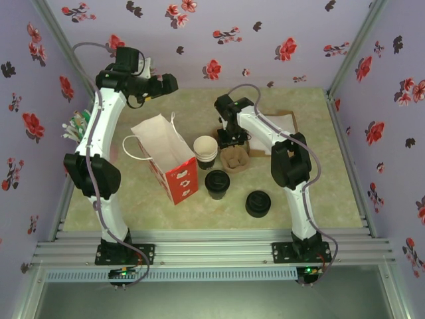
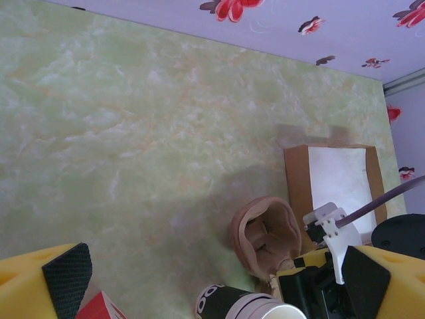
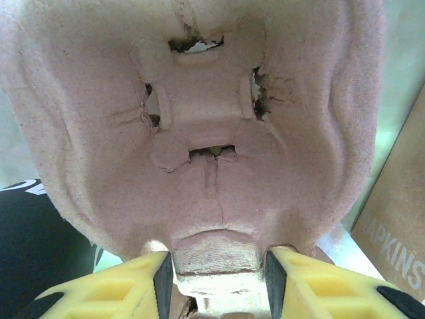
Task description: Pack the takeout coffee
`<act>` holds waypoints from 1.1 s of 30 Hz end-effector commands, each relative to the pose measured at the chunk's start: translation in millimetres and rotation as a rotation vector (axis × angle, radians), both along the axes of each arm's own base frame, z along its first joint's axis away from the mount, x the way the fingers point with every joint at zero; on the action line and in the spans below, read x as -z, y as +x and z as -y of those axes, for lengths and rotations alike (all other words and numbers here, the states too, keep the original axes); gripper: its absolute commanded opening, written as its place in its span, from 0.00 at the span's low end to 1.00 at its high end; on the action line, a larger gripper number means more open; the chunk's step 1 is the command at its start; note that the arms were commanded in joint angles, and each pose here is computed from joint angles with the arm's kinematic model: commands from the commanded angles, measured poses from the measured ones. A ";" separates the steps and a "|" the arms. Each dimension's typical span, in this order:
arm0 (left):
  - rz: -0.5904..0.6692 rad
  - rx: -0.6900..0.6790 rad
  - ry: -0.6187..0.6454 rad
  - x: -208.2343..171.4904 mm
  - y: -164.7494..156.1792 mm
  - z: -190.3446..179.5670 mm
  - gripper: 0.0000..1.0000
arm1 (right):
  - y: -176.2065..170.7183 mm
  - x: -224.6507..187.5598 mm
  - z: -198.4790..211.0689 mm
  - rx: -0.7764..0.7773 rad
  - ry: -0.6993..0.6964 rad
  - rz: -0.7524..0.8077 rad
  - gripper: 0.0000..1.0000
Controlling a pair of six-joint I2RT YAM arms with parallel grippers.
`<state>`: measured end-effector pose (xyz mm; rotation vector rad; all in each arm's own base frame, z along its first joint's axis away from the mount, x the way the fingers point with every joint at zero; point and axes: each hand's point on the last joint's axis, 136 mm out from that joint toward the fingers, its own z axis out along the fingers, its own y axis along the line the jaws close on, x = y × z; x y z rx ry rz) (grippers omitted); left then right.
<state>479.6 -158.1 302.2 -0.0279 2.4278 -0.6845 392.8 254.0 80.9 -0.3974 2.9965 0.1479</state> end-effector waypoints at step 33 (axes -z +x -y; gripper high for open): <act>0.044 0.030 -0.037 -22.6 -11.8 7.9 0.99 | -2.8 8.3 -2.0 -0.019 -0.017 -0.030 0.44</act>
